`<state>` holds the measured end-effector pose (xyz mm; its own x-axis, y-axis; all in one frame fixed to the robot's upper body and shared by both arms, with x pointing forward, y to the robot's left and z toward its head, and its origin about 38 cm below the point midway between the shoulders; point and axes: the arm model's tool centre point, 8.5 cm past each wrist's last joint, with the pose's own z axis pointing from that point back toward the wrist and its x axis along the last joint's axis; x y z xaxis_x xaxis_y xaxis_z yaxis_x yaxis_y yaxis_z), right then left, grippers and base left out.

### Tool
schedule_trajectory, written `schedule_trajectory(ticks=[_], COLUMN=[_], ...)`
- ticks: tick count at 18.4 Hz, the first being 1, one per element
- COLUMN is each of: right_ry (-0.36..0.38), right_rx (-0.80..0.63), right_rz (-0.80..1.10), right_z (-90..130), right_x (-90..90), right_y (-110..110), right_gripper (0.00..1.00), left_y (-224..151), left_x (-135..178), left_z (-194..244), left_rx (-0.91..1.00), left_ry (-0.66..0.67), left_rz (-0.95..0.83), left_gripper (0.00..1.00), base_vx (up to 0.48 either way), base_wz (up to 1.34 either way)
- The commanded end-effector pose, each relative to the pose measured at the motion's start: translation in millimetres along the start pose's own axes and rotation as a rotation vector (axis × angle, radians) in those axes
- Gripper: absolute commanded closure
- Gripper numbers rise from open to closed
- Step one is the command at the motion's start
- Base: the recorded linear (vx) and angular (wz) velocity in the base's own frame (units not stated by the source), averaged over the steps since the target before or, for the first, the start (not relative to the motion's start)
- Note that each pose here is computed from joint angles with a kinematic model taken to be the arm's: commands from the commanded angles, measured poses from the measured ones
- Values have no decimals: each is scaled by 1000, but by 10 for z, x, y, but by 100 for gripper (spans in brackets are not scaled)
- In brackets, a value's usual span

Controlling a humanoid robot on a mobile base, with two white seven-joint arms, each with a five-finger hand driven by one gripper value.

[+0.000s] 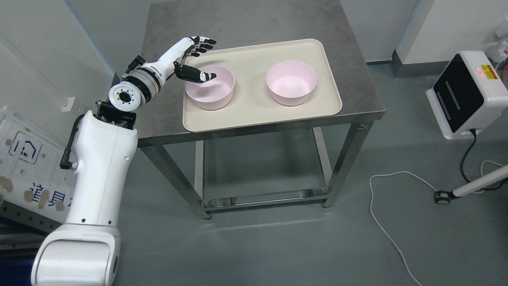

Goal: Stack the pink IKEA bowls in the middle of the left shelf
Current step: 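Grasp the rim of the nearer pink bowl with the left hand and lift it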

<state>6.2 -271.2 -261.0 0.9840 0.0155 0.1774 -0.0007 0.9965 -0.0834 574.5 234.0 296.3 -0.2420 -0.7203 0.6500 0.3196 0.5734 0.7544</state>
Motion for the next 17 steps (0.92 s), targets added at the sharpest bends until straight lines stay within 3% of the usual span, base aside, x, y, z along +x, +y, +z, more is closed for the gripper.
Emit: schedule_trajectory(ticks=[1, 6, 12, 17], right_ry=[1, 1, 1, 1], right_rx=[-17, -17, -17, -17], right_rz=[1, 1, 1, 1], right_z=[2, 2, 2, 2], right_x=[-1, -1, -1, -1], right_y=[-114, -114, -114, -114], right_gripper=[0, 0, 0, 0], left_y=[-256, -302, -211, -367], left_x=[-43, 32, 201, 301], left_z=[-215, -249, -289, -352], left_rx=[-115, -160, -142, -170], left_ry=[98, 105, 75, 54], left_rz=[-162, -223, -288, -399], left_gripper=[35, 42, 66, 68], base_vx=[0, 0, 0, 0], base_wz=[0, 0, 0, 0])
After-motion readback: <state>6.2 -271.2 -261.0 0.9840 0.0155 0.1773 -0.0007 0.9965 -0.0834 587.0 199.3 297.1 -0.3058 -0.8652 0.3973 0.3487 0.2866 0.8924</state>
